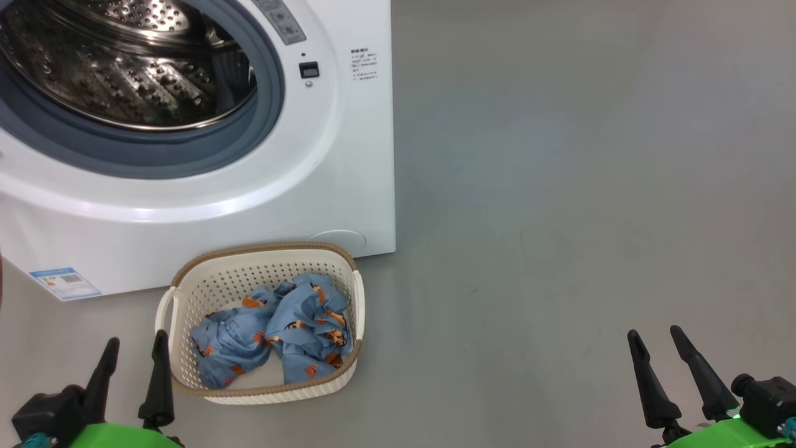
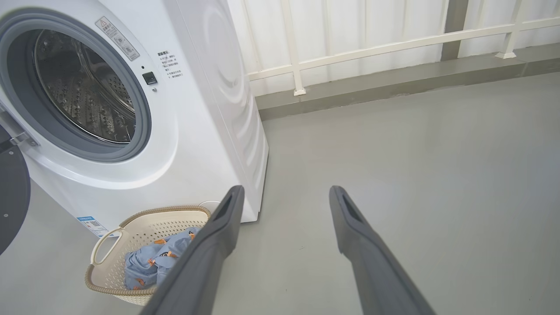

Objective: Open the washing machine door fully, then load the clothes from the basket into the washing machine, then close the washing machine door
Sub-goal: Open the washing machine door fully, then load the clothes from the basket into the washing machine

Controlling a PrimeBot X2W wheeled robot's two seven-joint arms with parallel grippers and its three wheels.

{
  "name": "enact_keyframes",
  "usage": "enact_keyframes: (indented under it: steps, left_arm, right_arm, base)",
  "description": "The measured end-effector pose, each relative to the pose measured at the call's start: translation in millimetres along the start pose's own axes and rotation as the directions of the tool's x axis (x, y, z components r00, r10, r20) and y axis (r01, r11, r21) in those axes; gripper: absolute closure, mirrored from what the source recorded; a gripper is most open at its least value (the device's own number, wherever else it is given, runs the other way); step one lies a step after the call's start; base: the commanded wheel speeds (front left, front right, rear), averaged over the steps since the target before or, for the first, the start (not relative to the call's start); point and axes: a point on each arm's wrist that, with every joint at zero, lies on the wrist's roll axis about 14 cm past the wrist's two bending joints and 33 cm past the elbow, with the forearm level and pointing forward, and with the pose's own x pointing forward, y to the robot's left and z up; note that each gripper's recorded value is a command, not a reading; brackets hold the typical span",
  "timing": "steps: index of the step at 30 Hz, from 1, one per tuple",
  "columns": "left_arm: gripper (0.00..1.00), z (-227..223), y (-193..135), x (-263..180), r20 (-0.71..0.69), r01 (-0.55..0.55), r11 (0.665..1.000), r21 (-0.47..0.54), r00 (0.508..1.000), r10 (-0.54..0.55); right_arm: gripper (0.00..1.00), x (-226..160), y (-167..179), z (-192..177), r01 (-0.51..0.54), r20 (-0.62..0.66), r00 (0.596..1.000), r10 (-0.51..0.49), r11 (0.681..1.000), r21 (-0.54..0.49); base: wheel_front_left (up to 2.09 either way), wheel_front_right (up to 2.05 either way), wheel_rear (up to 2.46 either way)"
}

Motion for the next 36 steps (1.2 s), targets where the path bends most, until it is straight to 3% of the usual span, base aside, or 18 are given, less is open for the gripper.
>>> enact_keyframes:
  steps: [36]
  left_arm:
    - [0.00,-9,11,-4,-0.017,-0.054,0.996,-0.069,0.998,0.053]
  right_arm:
    - [0.00,4,2,-4,-0.001,-0.011,1.000,0.002,1.000,0.007]
  base:
    - [0.05,-0.15,0.10]
